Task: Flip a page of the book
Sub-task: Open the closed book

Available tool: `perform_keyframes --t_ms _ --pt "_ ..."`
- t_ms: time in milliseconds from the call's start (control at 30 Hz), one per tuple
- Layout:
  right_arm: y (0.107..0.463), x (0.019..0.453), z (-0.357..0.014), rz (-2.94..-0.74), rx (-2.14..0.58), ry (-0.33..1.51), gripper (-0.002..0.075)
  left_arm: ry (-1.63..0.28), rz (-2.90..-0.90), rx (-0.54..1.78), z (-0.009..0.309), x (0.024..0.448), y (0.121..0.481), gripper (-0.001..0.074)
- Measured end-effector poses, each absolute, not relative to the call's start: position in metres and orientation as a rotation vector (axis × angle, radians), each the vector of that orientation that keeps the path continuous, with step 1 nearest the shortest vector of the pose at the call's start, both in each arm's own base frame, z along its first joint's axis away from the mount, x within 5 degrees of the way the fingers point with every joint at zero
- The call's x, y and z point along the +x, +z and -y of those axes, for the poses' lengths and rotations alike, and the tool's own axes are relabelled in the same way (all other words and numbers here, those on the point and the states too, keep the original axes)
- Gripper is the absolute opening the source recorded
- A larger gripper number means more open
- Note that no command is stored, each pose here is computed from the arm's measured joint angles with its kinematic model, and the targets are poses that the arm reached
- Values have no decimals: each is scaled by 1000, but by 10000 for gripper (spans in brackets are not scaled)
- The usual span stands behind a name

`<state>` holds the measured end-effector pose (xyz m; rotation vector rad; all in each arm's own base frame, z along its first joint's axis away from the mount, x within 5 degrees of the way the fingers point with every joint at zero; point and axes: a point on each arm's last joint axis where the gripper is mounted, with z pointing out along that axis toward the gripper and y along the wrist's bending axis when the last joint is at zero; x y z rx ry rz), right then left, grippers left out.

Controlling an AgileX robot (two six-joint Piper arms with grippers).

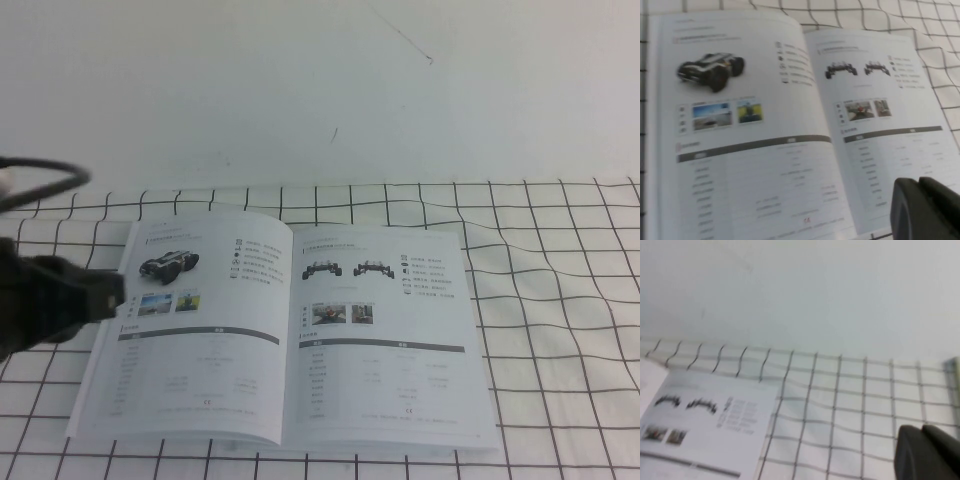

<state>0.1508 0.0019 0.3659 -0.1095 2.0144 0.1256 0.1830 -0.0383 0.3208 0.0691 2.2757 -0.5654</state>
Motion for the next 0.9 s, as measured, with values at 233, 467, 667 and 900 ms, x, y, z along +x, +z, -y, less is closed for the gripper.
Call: perform_keyframes --t_ms 233,467,667,900 --pt "337 208 -11 -2179 -342 338 -2 -714 -2345 156 49 252 291 -3" --pt "298 245 -41 -2277 -537 494 -1 -626 -2359 264 81 280 266 -3" --pt "252 273 -87 -2358 -710 575 -1 -578 -2435 288 113 295 227 -3" --pt "199 310 -112 -2506 -821 686 72 -519 -2572 218 118 314 170 -3"
